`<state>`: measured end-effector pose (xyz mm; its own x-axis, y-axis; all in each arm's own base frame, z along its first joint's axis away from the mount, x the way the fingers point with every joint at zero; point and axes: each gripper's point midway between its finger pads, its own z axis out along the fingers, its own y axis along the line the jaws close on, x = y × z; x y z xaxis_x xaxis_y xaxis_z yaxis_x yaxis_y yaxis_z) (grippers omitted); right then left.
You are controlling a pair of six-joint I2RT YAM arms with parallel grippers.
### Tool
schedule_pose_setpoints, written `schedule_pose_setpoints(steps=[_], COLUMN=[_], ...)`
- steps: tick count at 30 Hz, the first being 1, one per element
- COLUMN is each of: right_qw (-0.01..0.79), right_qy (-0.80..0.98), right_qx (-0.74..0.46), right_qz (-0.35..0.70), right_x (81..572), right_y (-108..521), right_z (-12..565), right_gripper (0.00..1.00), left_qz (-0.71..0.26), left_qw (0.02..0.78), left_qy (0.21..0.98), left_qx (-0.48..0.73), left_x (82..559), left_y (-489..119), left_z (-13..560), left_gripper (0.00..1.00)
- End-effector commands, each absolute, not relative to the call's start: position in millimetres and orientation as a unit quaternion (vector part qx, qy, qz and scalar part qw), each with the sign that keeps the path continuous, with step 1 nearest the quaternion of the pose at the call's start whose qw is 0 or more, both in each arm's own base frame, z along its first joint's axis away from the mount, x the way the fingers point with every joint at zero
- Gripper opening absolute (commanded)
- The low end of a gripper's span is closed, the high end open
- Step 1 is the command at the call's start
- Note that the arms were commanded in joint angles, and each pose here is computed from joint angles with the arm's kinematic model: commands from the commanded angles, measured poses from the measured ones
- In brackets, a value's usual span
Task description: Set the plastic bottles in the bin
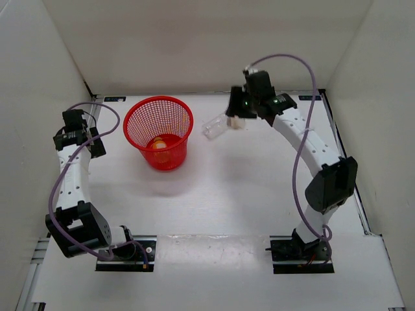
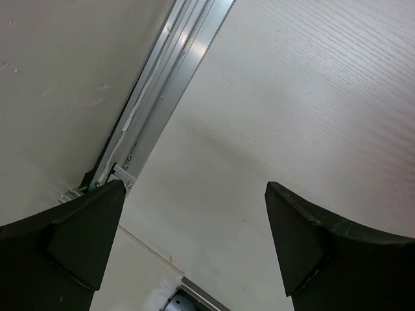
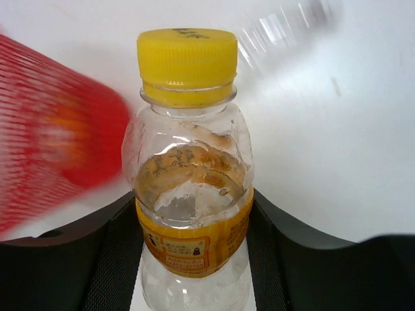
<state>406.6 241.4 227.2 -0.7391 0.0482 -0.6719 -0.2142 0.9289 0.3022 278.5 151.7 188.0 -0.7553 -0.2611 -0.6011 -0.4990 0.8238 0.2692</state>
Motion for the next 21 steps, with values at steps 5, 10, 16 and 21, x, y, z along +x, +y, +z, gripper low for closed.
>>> schedule_pose_setpoints(steps=[5, 10, 16, 21], right_qw=[0.465, 0.384, 0.378, 0.450], right_qy=[0.774, 0.762, 0.749, 0.743], right_qx=[-0.165, -0.230, -0.289, -0.232], right_qz=[0.397, 0.469, 0.460, 0.438], right_x=[420, 389, 357, 367], right_y=[384, 451, 484, 460], right_z=[365, 341, 326, 383], right_gripper=[0.32, 0.55, 0.90, 0.99], left_qz=[0.218, 0.213, 0.203, 0.189], left_qw=[0.293, 0.293, 0.291, 0.289], left_qy=[0.904, 0.906, 0.910, 0.916], left_qx=[-0.220, -0.219, -0.215, -0.206], left_x=[287, 286, 286, 287], left_y=[156, 154, 150, 145], left_z=[193, 189, 185, 180], left_gripper=[1.00, 1.00, 1.00, 1.00])
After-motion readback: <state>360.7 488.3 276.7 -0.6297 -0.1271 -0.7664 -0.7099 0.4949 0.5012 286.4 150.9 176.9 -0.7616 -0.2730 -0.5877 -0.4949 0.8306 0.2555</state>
